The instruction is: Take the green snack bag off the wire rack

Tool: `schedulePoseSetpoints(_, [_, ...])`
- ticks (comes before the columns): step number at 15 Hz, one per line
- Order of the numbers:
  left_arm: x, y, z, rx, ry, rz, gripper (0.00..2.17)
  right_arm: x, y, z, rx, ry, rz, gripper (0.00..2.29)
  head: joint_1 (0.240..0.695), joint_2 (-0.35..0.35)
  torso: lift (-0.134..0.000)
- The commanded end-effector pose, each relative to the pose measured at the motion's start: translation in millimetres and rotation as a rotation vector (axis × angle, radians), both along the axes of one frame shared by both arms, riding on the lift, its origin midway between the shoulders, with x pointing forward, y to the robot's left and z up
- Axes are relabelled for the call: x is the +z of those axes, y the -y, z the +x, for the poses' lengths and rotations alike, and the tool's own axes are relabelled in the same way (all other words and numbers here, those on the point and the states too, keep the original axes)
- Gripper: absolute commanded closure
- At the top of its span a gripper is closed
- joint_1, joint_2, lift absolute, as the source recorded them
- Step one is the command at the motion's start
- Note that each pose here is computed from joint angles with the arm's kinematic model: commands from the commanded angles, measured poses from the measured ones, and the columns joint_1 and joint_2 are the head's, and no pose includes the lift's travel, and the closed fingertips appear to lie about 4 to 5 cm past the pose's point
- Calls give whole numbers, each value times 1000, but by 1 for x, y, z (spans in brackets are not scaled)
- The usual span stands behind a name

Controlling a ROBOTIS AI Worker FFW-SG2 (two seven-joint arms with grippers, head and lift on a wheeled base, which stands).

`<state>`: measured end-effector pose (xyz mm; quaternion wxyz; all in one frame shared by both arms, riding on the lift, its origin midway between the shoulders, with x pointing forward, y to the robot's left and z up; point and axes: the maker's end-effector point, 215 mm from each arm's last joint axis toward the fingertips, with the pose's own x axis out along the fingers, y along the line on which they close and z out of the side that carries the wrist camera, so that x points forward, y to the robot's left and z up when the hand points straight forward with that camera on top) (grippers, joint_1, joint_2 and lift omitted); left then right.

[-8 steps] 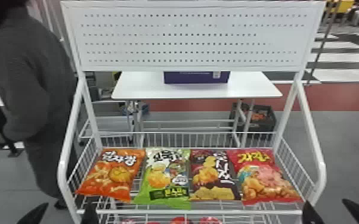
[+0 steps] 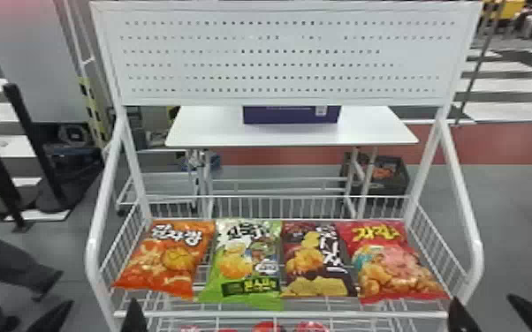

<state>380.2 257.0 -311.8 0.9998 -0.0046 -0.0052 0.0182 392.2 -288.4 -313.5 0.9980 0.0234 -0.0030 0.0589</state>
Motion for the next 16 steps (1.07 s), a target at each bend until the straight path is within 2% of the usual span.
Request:
schedulePoseSetpoints(1, [-1,1,0,-2,-2,-1,137,0,1,0,-1,1,-1,167,499,0,0])
schedulePoseSetpoints(5, [-14,26,15,-49,-62,0,137,-1,-1,0,1,-1,2,167,499,0,0])
schedulePoseSetpoints(9, [-35,81,51,-131,-150,18,144,0,-3,-1,-1,7,8,167,499,0,0])
schedulePoseSetpoints(13, [-45,107,87,-157,-179,10,147,1,-1,-3,-6,11,7,167,499,0,0])
schedulePoseSetpoints(16, [-60,114,110,-150,-241,-11,147,-2,-2,-4,-9,7,10,167,499,0,0])
